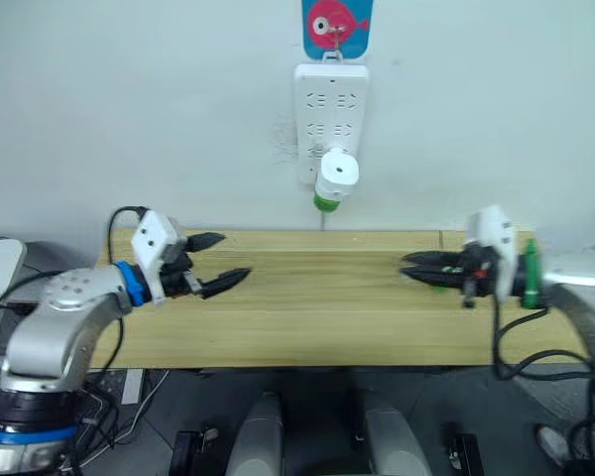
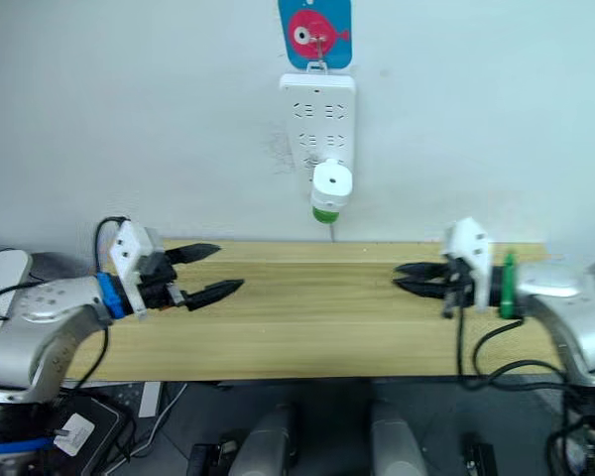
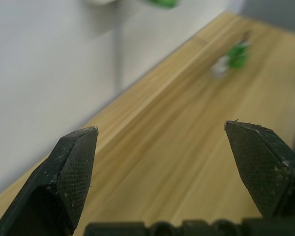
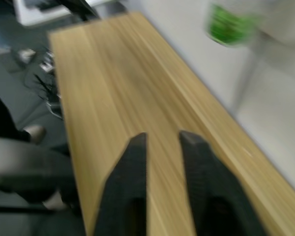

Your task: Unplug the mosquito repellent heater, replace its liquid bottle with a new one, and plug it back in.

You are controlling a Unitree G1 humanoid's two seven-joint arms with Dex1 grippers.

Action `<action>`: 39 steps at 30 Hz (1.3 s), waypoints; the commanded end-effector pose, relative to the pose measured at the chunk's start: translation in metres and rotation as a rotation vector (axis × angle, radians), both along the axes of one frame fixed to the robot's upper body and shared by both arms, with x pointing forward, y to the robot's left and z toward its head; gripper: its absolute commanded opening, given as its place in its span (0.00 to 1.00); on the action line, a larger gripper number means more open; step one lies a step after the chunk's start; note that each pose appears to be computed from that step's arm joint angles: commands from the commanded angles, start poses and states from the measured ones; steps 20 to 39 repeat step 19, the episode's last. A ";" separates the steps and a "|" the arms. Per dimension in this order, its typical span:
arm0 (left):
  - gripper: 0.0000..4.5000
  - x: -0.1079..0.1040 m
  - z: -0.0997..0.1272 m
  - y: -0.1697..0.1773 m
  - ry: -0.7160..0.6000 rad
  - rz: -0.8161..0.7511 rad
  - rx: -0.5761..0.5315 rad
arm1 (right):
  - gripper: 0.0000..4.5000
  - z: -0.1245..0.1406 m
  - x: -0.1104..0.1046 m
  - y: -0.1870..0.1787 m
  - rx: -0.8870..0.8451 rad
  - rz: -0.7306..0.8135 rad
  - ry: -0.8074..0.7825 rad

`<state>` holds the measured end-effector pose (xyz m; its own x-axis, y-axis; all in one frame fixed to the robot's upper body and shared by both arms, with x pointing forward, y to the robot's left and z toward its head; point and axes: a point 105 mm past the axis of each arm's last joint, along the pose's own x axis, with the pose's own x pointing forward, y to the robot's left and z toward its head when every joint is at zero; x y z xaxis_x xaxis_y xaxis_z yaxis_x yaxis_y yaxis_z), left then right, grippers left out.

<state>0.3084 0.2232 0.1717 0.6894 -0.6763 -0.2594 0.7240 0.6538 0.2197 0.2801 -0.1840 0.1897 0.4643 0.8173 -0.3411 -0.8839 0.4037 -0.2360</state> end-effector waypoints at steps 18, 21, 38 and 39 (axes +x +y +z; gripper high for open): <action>1.00 0.021 0.025 0.041 -0.152 0.078 0.097 | 0.99 0.038 0.028 -0.064 0.058 -0.200 -0.095; 1.00 0.021 0.025 0.041 -0.148 0.081 0.091 | 0.99 0.037 0.029 -0.063 0.057 -0.199 -0.094; 1.00 0.021 0.025 0.041 -0.148 0.081 0.091 | 0.99 0.037 0.029 -0.063 0.057 -0.199 -0.094; 1.00 0.021 0.025 0.041 -0.148 0.081 0.091 | 0.99 0.037 0.029 -0.063 0.057 -0.199 -0.094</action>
